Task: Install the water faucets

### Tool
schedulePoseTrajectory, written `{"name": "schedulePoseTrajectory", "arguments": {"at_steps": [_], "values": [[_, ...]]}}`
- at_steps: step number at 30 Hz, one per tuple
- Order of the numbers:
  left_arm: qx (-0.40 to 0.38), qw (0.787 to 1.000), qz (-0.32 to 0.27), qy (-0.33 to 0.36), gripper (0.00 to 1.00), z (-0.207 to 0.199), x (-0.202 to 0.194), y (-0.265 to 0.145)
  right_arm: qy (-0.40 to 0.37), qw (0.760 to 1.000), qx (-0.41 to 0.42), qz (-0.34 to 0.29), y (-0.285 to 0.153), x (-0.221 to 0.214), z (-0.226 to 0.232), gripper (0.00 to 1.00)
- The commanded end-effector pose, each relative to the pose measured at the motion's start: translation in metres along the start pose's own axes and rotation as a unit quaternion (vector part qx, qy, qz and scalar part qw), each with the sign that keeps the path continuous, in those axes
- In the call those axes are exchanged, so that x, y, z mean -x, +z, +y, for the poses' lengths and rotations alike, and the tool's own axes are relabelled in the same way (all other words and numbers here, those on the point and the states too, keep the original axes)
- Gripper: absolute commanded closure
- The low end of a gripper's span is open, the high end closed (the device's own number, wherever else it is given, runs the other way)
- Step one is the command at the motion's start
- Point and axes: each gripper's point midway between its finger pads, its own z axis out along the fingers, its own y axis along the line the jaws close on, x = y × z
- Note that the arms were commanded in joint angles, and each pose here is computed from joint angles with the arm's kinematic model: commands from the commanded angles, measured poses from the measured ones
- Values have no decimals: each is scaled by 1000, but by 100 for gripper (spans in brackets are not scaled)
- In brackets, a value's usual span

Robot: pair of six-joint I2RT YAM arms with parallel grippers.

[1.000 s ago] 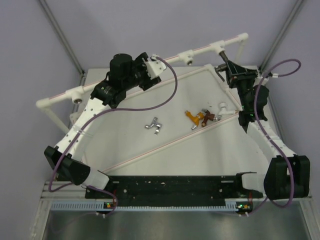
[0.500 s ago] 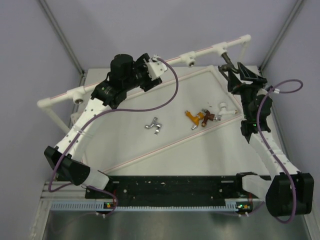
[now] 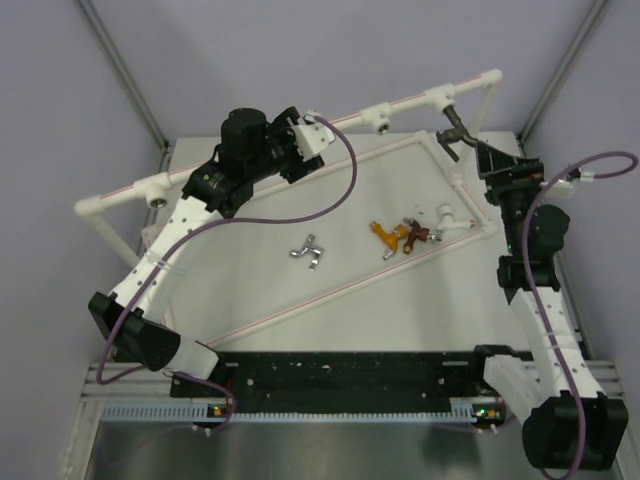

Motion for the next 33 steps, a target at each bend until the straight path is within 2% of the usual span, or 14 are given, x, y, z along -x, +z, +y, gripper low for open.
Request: {"name": "schedulePoseTrajectory", "arguments": {"at_steps": [1,3,5,8,10,12,15,18,20,24,28,33], "values": [[-41,999,-20,-17,29,-20,11,-2,-395,917,61,11,-6,19,39,1],[-41,999,-20,-16,29,-20,12,-3,-510,857,73,25,-8,23,42,1],[-41,999,-22,-17,29,-19,13,-3,-619,779,99,33,-11,25,46,1],[-38,999,-22,-17,29,-18,13,-4,-725,674,136,43,-13,23,50,2],[-37,999,-21,-16,29,-18,13,-3,-791,586,166,50,-13,19,49,4],[-38,999,-21,-14,29,-18,12,-3,-826,531,184,47,-10,18,52,5],[-38,999,-21,-14,29,-18,13,-3,-862,463,203,35,-2,18,60,5],[-37,999,-21,-14,29,-18,13,-2,-881,423,209,23,10,17,65,5],[-35,999,-23,-13,29,-16,14,-3,-888,410,209,13,19,18,66,5],[-35,999,-20,-14,29,-16,13,-3,-895,373,245,14,31,-12,66,6],[-33,999,-17,-13,29,-16,12,-4,-896,359,262,6,39,-24,65,9],[-31,999,-16,-12,30,-16,12,-6,-891,373,259,-2,49,-26,63,17]]}}
